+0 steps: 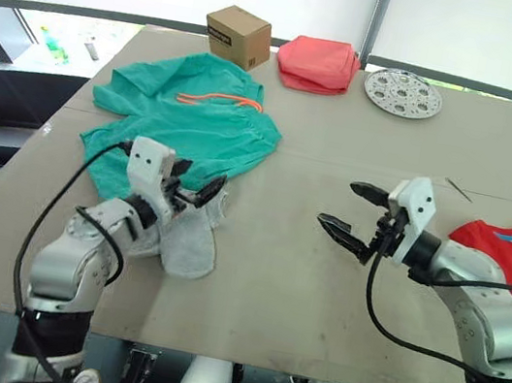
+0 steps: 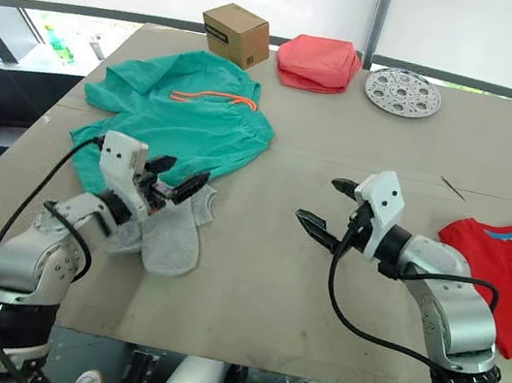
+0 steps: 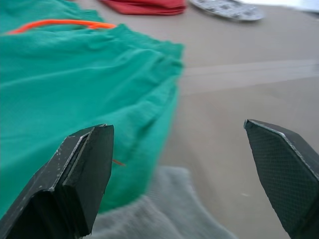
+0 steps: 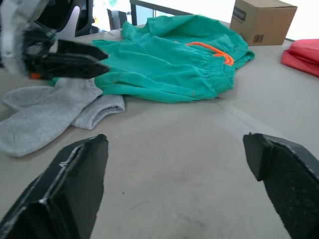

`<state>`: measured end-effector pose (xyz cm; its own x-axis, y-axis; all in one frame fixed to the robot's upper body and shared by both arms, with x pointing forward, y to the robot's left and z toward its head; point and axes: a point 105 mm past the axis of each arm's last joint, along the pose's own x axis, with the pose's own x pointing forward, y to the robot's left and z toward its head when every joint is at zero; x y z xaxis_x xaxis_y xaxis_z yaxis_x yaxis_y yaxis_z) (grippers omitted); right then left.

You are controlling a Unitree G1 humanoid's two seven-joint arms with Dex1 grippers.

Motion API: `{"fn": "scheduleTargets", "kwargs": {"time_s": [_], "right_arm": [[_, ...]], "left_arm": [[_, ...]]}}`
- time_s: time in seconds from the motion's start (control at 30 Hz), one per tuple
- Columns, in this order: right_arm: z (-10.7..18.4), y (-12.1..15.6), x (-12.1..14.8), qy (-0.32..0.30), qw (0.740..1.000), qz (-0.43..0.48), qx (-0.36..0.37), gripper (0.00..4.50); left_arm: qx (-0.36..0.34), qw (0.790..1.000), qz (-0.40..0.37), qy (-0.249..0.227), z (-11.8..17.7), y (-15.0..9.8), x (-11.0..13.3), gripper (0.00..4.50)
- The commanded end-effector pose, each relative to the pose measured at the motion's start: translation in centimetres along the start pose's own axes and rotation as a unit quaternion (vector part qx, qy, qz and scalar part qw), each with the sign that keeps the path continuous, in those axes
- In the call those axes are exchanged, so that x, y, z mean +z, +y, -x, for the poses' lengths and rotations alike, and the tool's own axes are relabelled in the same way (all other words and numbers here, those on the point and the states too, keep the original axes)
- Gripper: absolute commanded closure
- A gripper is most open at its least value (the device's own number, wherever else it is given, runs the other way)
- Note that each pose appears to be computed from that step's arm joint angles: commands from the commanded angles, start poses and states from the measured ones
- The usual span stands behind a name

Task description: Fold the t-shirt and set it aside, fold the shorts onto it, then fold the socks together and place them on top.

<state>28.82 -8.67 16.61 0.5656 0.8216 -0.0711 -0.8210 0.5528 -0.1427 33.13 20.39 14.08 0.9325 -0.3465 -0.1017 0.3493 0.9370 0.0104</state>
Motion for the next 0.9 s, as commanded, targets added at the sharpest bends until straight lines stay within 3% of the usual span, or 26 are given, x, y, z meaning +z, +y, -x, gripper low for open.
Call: {"fn": "scheduleTargets", "kwargs": {"time_s": [0.03,0.17,0.37,0.47,0.63,0.8,0.9], "right_arm": [[-0.4,0.6,1.5,-0.025,0.999,0.036,0.006,0.02],[-1.7,0.5,1.9,-0.037,0.998,0.046,-0.006,0.02],[-2.3,0.5,1.6,-0.032,0.997,0.059,-0.036,0.02],[-2.3,0.4,1.6,-0.034,0.996,0.061,-0.048,0.02],[-2.2,0.3,1.7,-0.038,0.995,0.056,-0.074,0.02],[-1.5,0.8,1.7,-0.041,0.995,0.06,-0.072,0.0],[-0.9,0.4,1.8,-0.04,0.993,0.067,-0.091,0.0]], "left_arm": [[-0.002,0.999,-0.034,0.014,-1.4,-0.6,1.1,0.0],[-0.006,0.997,-0.07,0.021,-4.7,-0.8,2.8,0.0],[-0.027,0.988,-0.122,0.094,-10.3,-1.9,1.0,0.0],[-0.025,0.983,-0.145,0.106,-12.7,-2.0,0.9,0.0],[-0.025,0.975,-0.17,0.139,-14.4,-1.5,0.4,0.0],[-0.026,0.971,-0.176,0.158,-14.6,-0.8,-0.1,2.31],[-0.019,0.975,-0.178,0.133,-14.6,-0.2,0.6,3.64]]}}
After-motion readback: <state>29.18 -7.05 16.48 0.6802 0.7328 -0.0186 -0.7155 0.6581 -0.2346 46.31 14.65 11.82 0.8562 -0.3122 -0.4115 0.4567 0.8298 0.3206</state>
